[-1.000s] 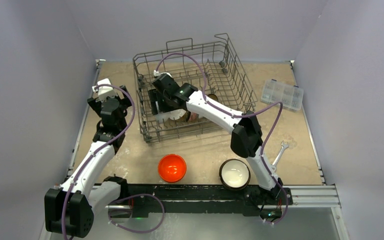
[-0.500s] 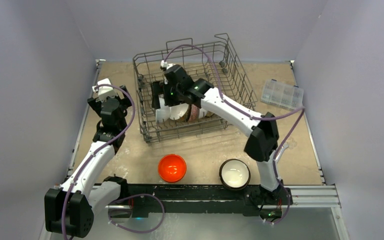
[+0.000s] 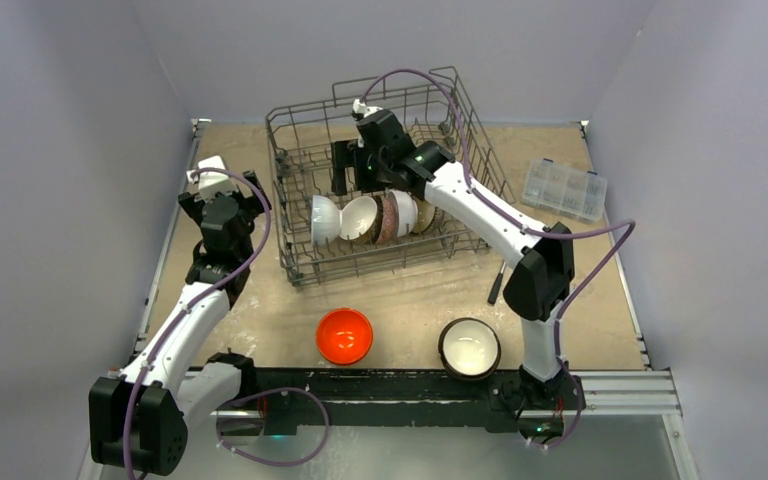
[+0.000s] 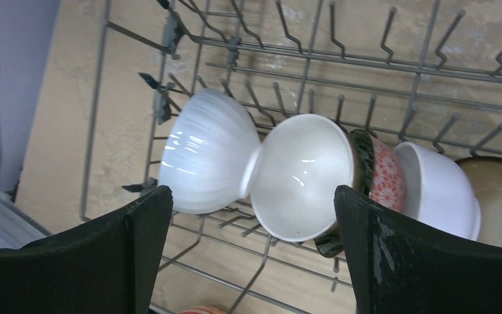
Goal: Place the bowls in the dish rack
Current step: Place the bowl in the dish rack, then adjust the bowl in the dish rack.
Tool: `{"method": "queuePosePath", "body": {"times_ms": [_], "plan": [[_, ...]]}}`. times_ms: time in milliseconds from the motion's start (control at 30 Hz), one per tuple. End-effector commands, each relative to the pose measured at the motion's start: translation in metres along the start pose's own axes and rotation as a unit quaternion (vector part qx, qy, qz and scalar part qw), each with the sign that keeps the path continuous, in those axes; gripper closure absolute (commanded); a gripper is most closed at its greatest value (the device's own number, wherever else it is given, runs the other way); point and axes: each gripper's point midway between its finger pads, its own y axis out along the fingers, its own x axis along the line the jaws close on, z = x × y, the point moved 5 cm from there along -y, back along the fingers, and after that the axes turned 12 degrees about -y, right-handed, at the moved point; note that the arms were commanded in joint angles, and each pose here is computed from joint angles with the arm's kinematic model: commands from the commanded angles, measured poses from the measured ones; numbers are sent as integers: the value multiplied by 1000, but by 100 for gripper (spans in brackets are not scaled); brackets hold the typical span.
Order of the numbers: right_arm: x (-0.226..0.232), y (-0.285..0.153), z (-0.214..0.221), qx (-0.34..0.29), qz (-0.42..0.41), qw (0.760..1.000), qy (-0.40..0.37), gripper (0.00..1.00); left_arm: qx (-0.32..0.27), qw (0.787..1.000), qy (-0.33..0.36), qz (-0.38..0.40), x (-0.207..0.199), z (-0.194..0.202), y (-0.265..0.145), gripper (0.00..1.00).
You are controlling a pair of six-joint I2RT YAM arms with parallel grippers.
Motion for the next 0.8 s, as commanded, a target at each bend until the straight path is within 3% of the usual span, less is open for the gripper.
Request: {"method": "queuePosePath", "body": {"times_ms": [0,100,333,767], "plan": [[-18,1,12,27,38,999,-17,7,-14,998,-16,55,-15,-10,-2,1],[-21,2,16,38,45,998,-24,11,-11,997,-18,71,-19,-11,-3,2],[-21,13,26,54,55,996,-44,33,-6,997,-17,73,-20,-8,-1,2],[-32,40,52,112,103,986,-61,32,-3,997,-16,78,-21,-7,-1,3]]}}
